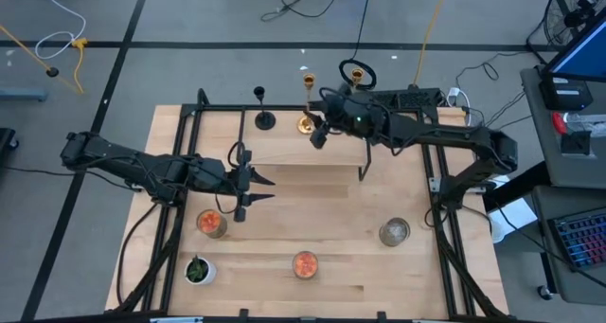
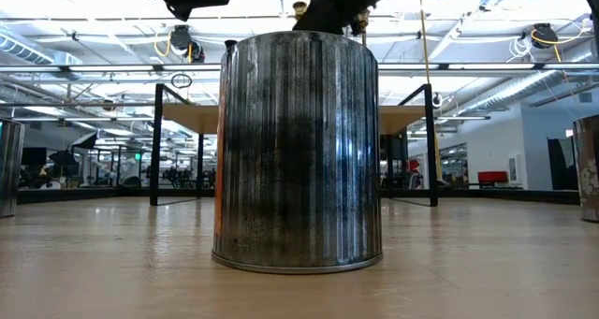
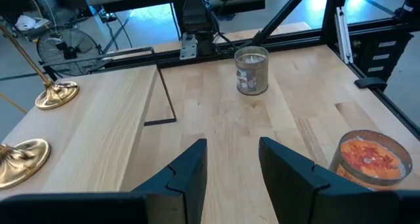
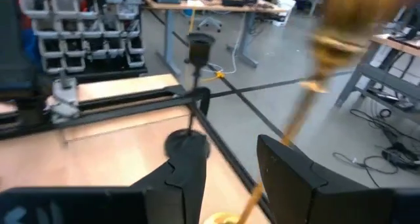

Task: Pick & Place candle stick holders
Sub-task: Put the left orange scented candle on the shelf aligned with the black candle holder

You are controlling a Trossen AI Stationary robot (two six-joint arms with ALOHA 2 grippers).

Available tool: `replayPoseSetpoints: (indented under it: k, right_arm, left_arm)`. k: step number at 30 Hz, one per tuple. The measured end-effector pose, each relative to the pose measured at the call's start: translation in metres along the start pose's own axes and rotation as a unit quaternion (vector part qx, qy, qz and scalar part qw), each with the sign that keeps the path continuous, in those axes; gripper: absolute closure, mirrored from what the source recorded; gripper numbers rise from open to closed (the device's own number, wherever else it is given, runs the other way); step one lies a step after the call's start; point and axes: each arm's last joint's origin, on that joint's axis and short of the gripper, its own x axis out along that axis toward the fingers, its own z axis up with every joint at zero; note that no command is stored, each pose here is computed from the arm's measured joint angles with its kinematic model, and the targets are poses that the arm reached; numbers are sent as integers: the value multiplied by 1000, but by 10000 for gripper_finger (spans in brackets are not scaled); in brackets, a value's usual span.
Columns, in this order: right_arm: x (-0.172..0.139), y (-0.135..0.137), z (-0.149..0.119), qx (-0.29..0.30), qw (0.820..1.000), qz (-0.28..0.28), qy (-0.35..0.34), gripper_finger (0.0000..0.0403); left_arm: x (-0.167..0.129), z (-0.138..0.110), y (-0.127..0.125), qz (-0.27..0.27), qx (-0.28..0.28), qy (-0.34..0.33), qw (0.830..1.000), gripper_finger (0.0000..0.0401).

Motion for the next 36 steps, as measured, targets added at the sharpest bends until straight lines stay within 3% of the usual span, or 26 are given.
replayPoseSetpoints:
  k: [16,24,30,36]
  right_arm:
    - [-65,51,-8,-20,986,103,131,281]
    - [-81,85,-23,-40,978,156,133,284]
    - [-80,101,-42,-37,979,177,98,284]
    - [-75,106,-57,-18,982,184,41,288]
  left_arm:
    - [-1,-11,-2,-4,-29,56,998,256]
    - [-8,-27,-20,-37,-34,143,988,256]
    - [-20,-48,-31,-33,-91,261,960,256]
    - [-40,-72,-31,15,-154,408,900,256]
